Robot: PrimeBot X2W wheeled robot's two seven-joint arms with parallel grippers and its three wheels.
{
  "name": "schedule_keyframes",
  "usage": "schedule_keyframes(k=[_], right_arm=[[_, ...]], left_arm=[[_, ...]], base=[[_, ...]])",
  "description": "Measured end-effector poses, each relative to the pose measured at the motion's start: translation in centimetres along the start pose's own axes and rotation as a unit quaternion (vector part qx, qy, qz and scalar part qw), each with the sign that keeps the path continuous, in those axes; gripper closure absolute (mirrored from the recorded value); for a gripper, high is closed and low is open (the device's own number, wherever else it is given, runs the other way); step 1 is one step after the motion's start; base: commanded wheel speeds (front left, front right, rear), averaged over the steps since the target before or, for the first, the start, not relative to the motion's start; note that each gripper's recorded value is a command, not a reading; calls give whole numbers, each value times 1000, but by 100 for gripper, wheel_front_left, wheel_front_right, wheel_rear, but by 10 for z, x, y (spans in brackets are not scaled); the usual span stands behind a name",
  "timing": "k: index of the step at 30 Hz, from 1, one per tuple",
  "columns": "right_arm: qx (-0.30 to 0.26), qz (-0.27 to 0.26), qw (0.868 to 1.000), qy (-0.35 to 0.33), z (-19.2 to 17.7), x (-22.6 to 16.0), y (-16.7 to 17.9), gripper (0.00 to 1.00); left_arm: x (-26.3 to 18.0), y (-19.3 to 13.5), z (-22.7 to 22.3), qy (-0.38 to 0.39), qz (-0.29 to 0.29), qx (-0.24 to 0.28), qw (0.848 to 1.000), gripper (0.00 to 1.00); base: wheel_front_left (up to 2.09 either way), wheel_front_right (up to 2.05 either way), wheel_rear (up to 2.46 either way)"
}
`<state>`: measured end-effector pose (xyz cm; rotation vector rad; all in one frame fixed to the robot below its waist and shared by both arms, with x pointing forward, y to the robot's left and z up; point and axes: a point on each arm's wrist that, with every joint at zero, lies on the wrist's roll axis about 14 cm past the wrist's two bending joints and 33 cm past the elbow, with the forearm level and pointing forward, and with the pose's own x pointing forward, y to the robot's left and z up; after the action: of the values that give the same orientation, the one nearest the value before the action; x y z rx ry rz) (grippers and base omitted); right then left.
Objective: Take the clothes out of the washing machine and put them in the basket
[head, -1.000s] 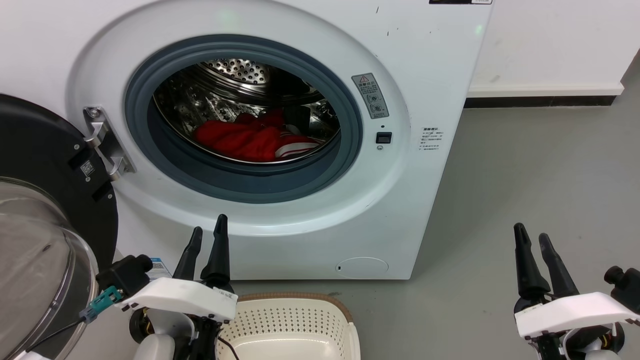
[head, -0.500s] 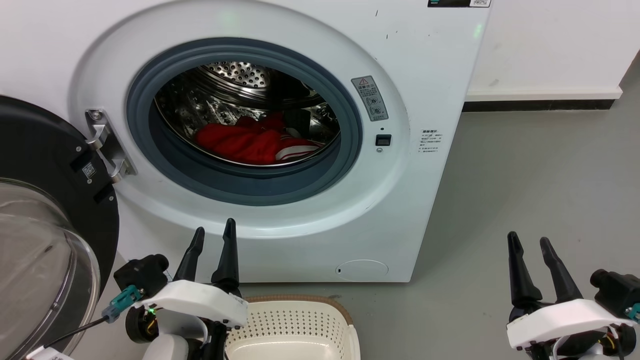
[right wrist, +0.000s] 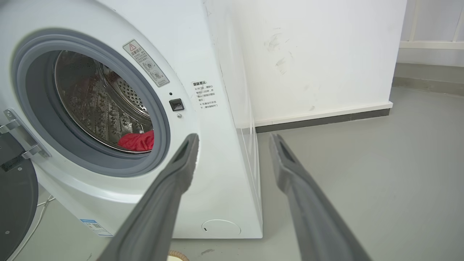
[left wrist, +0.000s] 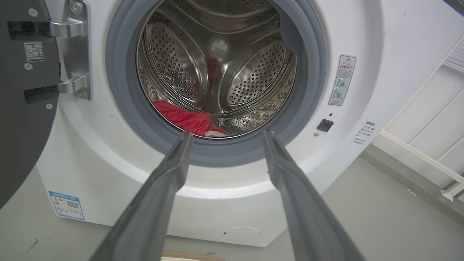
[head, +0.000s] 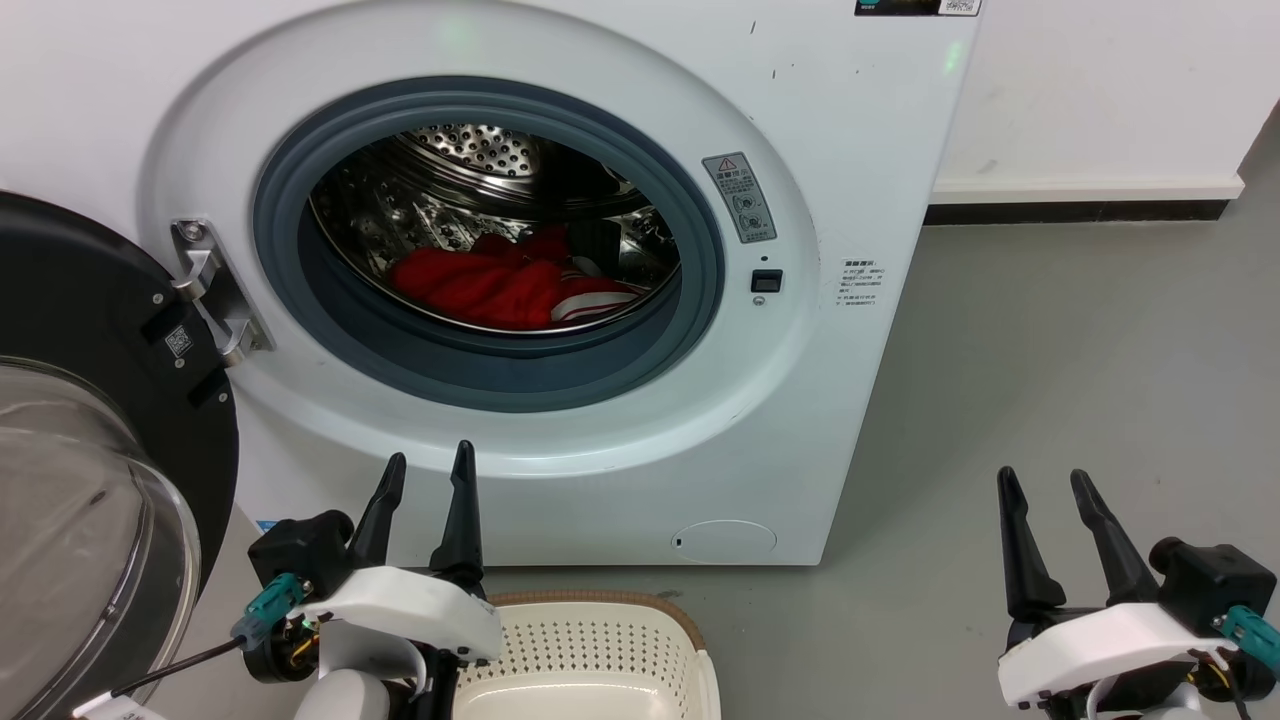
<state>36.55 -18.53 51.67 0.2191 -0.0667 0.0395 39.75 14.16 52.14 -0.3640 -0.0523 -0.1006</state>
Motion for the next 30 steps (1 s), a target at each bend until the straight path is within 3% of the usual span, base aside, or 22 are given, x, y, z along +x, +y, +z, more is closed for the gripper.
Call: schedule_keyframes(k=[30], right_arm=[[-114,30,993,3,-3,0,11,0]], left_arm=[[1,-7,2,-19,-15,115,993,0]], base=[[0,0,0]])
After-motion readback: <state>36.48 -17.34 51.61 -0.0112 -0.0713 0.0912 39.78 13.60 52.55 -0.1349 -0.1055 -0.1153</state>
